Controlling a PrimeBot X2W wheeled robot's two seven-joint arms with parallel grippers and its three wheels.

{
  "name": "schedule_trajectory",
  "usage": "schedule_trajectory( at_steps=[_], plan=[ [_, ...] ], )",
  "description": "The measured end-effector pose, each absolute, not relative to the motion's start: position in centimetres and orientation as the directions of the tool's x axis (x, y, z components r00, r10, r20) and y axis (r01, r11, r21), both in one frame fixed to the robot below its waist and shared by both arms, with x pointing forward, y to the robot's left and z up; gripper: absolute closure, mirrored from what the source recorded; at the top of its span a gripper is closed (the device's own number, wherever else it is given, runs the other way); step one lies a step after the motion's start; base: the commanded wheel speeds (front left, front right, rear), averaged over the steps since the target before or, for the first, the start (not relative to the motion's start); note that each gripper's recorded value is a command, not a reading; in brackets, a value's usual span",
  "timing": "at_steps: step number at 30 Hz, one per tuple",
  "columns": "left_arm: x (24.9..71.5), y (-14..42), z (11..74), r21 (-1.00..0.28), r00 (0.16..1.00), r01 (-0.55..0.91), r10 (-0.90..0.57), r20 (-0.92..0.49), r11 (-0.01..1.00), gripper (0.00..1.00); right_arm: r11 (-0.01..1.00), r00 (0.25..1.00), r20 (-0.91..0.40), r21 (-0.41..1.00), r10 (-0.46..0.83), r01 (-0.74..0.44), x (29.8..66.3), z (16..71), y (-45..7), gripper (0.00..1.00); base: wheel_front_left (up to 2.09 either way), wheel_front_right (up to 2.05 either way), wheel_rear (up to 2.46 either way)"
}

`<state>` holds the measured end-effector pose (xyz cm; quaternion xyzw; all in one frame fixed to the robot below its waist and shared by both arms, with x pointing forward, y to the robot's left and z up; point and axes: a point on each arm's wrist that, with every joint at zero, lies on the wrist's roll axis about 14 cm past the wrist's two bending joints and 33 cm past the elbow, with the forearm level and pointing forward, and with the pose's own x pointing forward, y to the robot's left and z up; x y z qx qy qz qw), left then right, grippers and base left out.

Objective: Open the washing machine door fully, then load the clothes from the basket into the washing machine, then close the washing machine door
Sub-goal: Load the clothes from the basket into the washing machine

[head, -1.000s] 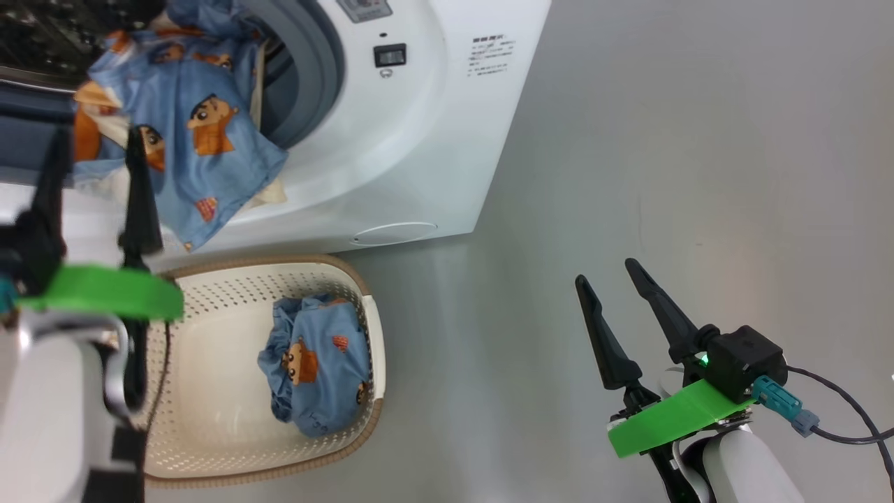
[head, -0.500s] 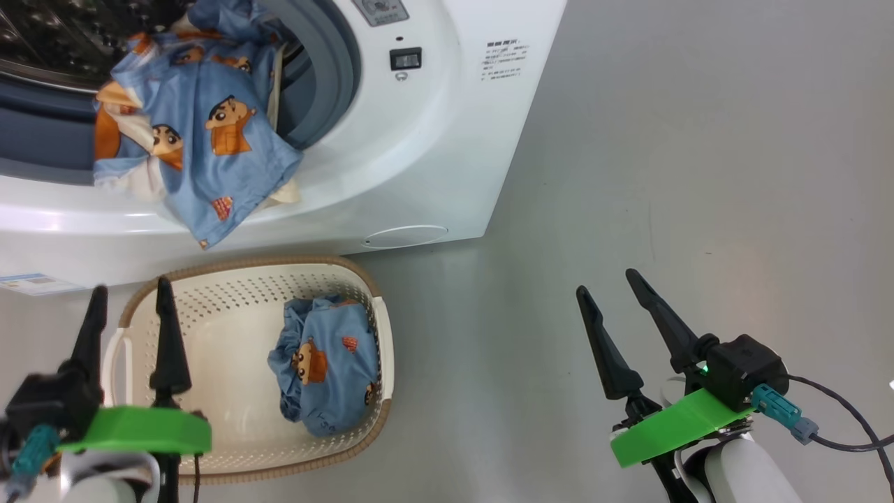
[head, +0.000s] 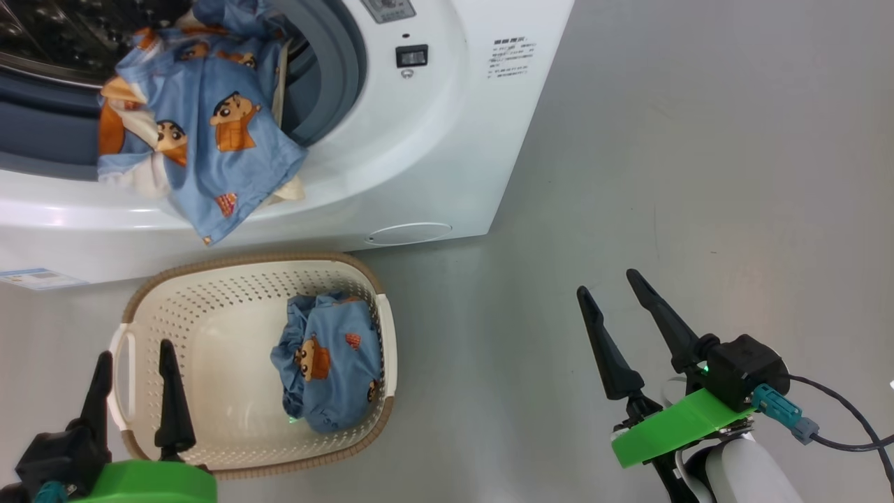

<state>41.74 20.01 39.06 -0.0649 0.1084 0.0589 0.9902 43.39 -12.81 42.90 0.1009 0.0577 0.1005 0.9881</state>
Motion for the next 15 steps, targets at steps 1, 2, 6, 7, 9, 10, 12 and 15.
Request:
schedule_trajectory(
  at_steps=[1, 2, 6, 7, 9, 10, 12, 15],
  plan=[
    [41.72, 20.00, 38.98, -0.116, 0.969, -0.132, 0.103, -0.225, 0.984, 0.00, 0.959, 0.973, -0.095, 0.211, 0.210, -0.187, 43.40, 42.84, -12.82, 0.00, 0.00, 0.00, 0.00],
    [41.72, 19.98, 38.94, -0.117, 0.969, -0.132, 0.103, -0.226, 0.984, 0.00, 0.959, 0.973, -0.097, 0.211, 0.210, -0.186, 43.39, 42.79, -12.82, 0.00, 0.00, 0.00, 0.00],
    [41.73, 19.86, 38.74, -0.119, 0.968, -0.131, 0.101, -0.231, 0.984, 0.00, 0.960, 0.973, -0.101, 0.211, 0.208, -0.184, 43.38, 42.65, -12.91, 0.00, 0.00, 0.00, 0.00],
    [41.74, 19.82, 38.69, -0.119, 0.967, -0.131, 0.101, -0.232, 0.984, 0.00, 0.960, 0.973, -0.102, 0.211, 0.207, -0.183, 43.38, 42.61, -12.93, 0.00, 0.00, 0.00, 0.00],
    [41.74, 19.76, 38.53, -0.120, 0.967, -0.130, 0.099, -0.236, 0.984, 0.00, 0.961, 0.973, -0.104, 0.211, 0.206, -0.181, 43.38, 42.51, -12.98, 0.00, 0.00, 0.00, 0.00],
    [41.75, 19.70, 38.45, -0.120, 0.966, -0.129, 0.098, -0.238, 0.984, 0.00, 0.961, 0.973, -0.106, 0.211, 0.206, -0.180, 43.38, 42.46, -13.00, 0.00, 0.00, 0.00, 0.00],
    [41.76, 19.58, 38.23, -0.121, 0.965, -0.127, 0.095, -0.244, 0.985, 0.00, 0.961, 0.973, -0.109, 0.211, 0.205, -0.179, 43.38, 42.34, -13.03, 0.00, 0.00, 0.00, 0.00],
    [41.98, 19.44, 38.14, -0.122, 0.965, -0.123, 0.090, -0.245, 0.985, 0.00, 0.961, 0.972, -0.113, 0.212, 0.206, -0.179, 43.42, 42.15, -12.99, 0.00, 0.00, 0.00, 0.00]
  ],
)
